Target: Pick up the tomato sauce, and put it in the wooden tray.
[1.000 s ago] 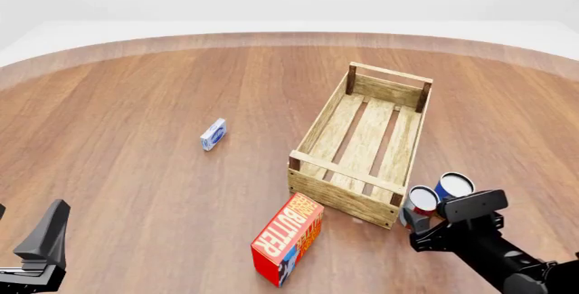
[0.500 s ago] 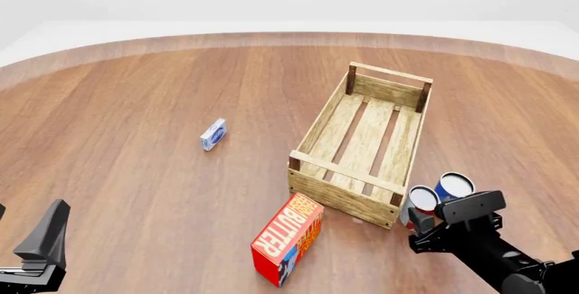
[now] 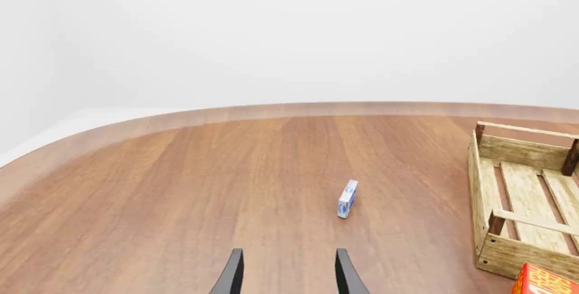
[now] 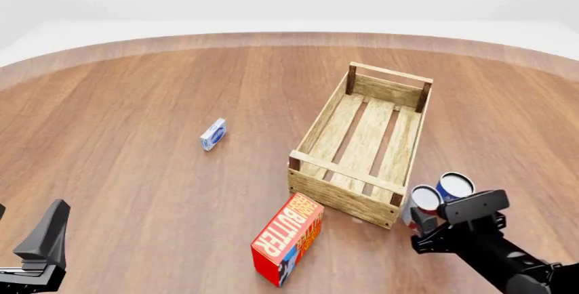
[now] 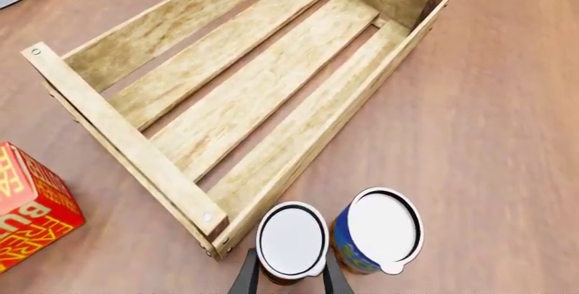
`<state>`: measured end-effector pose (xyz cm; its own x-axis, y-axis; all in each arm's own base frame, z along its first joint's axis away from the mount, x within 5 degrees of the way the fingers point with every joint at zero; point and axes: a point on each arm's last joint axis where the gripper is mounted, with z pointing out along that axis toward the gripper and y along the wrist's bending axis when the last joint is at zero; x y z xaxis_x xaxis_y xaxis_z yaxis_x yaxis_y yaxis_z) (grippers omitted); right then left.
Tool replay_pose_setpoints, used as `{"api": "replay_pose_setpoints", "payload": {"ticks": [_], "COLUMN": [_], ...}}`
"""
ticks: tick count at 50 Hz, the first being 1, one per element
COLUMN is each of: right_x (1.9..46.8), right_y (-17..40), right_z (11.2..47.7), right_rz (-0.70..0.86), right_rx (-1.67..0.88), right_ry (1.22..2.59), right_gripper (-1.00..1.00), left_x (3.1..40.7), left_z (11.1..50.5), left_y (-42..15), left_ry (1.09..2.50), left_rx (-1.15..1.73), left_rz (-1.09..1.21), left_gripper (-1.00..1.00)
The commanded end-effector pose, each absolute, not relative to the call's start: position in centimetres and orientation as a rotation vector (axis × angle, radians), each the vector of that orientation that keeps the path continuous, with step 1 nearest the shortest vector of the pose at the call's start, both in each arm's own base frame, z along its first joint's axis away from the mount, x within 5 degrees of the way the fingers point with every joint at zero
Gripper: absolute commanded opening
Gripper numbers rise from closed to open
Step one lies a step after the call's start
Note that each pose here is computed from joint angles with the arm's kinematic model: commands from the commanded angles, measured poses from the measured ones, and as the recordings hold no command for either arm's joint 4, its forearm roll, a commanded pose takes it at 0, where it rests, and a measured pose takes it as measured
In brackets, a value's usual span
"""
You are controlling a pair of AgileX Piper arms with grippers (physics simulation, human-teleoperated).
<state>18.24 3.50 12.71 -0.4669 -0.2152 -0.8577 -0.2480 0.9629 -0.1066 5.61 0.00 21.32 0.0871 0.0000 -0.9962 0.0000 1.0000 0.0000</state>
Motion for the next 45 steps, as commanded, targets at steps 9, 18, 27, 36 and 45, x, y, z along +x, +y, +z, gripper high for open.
{"api": "replay_pose_setpoints", "payload": {"ticks": [9,18,27,36,45], "right_x": [17.5,16.9,16.3,15.9,15.6], "right_y": [3.1,2.9,2.8,2.7,2.7], "right_z": [14.1,15.0,16.1,17.2,18.1], "right_rz": [0.033,0.028,0.023,0.027,0.026], "right_rx": [-0.307,-0.303,-0.303,-0.299,-0.299], "right_ry": [2.052,2.039,2.021,2.009,1.997], "right_gripper": [-1.00,-1.00,-1.00,-1.00,-1.00], "left_x": [5.6,5.6,5.6,5.6,5.6], "left_z": [21.3,21.3,21.3,21.3,21.3], "left_y": [0.0,0.0,0.0,0.0,0.0], "left_ry": [1.484,1.484,1.484,1.484,1.484], "left_rx": [0.000,0.000,0.000,0.000,0.000], "left_rz": [0.000,0.000,0.000,0.000,0.000], "left_gripper": [1.00,1.00,1.00,1.00,1.00]}}
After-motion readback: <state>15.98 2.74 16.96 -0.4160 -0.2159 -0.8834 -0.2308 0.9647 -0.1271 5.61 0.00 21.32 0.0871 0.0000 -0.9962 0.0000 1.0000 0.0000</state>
